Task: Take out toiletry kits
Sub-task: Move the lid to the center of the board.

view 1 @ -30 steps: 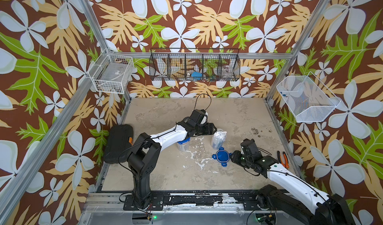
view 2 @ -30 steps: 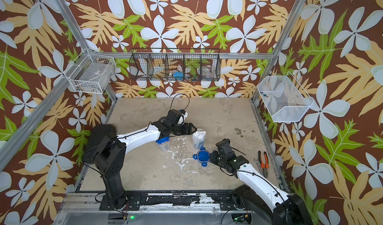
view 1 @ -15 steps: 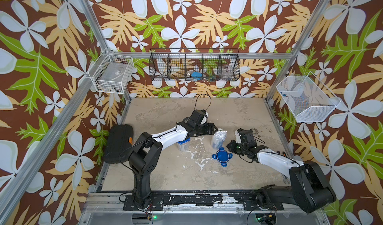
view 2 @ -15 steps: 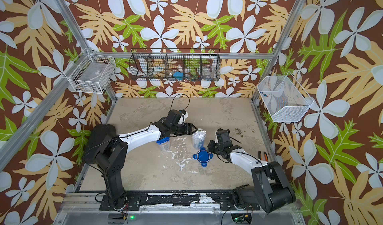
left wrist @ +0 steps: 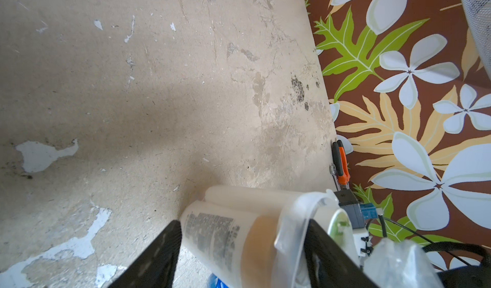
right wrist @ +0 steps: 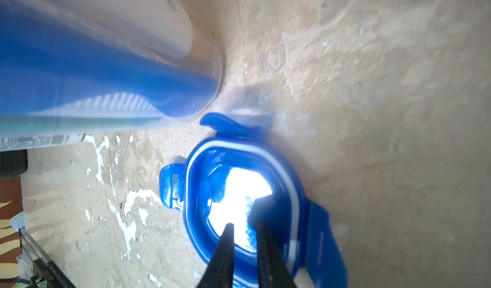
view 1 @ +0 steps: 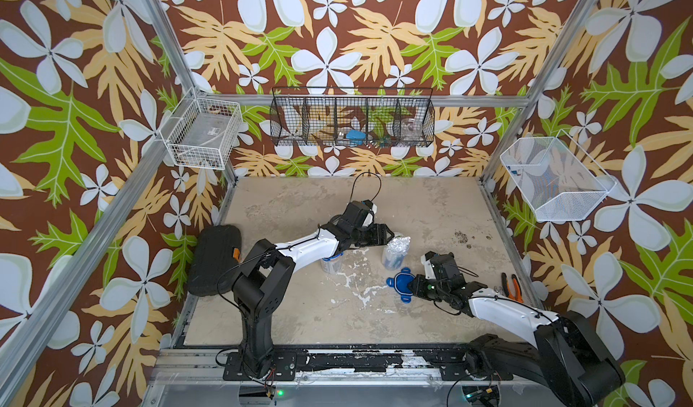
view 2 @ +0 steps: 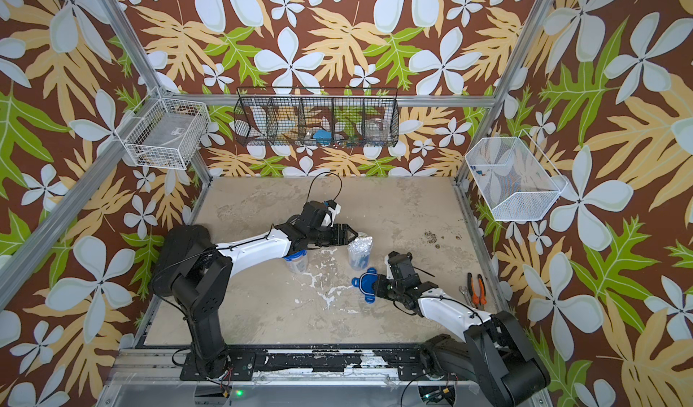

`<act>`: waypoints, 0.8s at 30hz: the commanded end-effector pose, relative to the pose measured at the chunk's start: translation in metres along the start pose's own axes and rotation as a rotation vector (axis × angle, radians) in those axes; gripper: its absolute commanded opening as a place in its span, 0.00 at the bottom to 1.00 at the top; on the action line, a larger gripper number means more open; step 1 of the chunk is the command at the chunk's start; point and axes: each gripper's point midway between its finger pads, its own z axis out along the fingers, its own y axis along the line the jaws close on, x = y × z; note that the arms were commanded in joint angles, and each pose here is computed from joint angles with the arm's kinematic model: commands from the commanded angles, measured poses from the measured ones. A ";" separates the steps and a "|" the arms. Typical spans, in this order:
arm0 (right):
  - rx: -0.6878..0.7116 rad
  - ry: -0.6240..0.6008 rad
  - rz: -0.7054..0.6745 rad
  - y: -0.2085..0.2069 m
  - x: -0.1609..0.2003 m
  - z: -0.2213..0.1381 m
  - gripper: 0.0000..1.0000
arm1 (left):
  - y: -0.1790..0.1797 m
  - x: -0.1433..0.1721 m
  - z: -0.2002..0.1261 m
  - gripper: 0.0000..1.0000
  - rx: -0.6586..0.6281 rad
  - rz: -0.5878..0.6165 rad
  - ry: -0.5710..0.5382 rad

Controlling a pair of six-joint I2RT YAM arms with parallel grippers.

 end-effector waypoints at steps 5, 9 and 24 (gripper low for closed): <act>0.096 0.198 0.007 -0.017 0.056 -0.001 0.20 | 0.027 0.024 0.002 0.74 -0.094 -0.030 0.081; 0.136 0.262 0.029 -0.030 0.083 -0.012 0.20 | 0.027 0.026 0.003 0.74 -0.093 -0.030 0.083; -0.131 -0.385 -0.301 0.079 -0.056 -0.108 0.66 | 0.031 0.017 0.003 0.74 -0.081 -0.079 0.068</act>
